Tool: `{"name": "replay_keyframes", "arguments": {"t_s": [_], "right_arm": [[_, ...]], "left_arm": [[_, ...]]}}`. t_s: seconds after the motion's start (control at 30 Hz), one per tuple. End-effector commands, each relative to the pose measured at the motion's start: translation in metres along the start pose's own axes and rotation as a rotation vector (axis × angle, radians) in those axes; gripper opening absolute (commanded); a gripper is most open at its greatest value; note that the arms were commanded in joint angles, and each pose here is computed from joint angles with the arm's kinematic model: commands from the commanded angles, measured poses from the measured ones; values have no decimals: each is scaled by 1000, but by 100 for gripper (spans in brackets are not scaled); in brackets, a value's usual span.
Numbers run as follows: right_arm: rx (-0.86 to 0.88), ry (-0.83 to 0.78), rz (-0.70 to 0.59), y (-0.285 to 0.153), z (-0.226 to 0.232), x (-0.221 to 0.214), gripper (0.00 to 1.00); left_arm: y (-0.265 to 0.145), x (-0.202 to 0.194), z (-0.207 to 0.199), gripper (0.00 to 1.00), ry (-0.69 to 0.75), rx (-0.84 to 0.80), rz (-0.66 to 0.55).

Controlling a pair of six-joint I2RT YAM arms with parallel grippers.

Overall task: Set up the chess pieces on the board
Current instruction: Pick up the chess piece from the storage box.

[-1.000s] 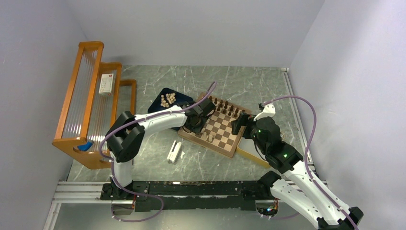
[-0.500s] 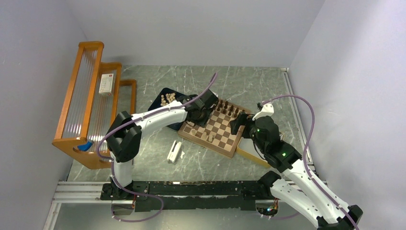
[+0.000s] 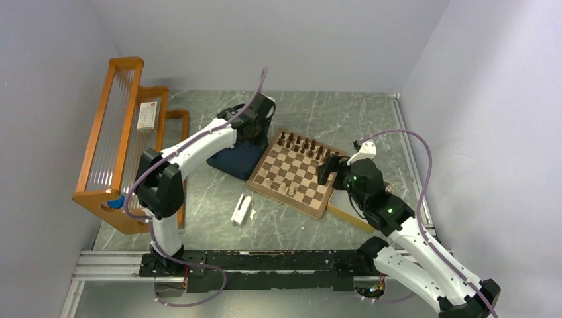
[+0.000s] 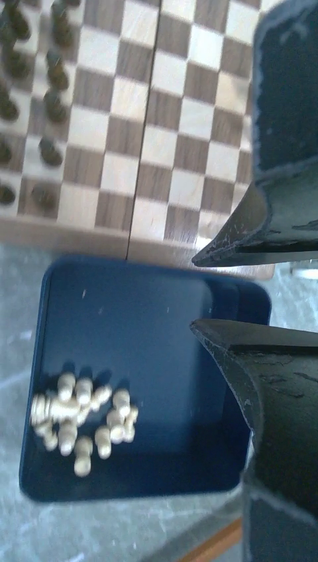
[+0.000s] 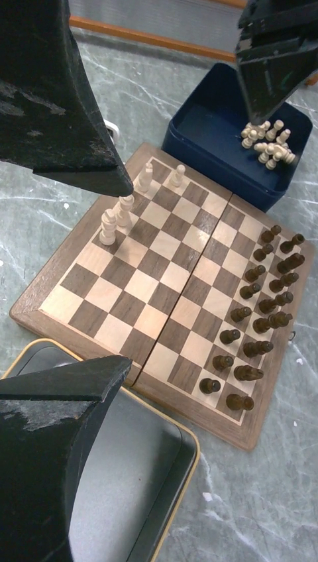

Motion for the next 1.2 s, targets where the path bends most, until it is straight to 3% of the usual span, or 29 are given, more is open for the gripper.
{"name": "replay_keyframes", "arguments": {"t_s": [0.0, 0.47, 1.17], "right_arm": [[19, -4, -23, 2, 4, 4, 94], [41, -13, -10, 10, 8, 0, 94], [21, -24, 12, 20, 7, -5, 95]], "left_arm": [[-9, 12, 41, 39, -44, 60, -49], [39, 9, 116, 38, -203, 63, 9], [91, -34, 128, 33, -187, 21, 173]]}}
Point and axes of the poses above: each gripper's point midway between its finger pads, its own y axis out along the fingers, its own z axis along the line the jaws close on, x = y × z, the point moved 9 cm from there along -y, back along the fingers, and after that the axes turned 12 degrees about y, right-handed, at the moved point
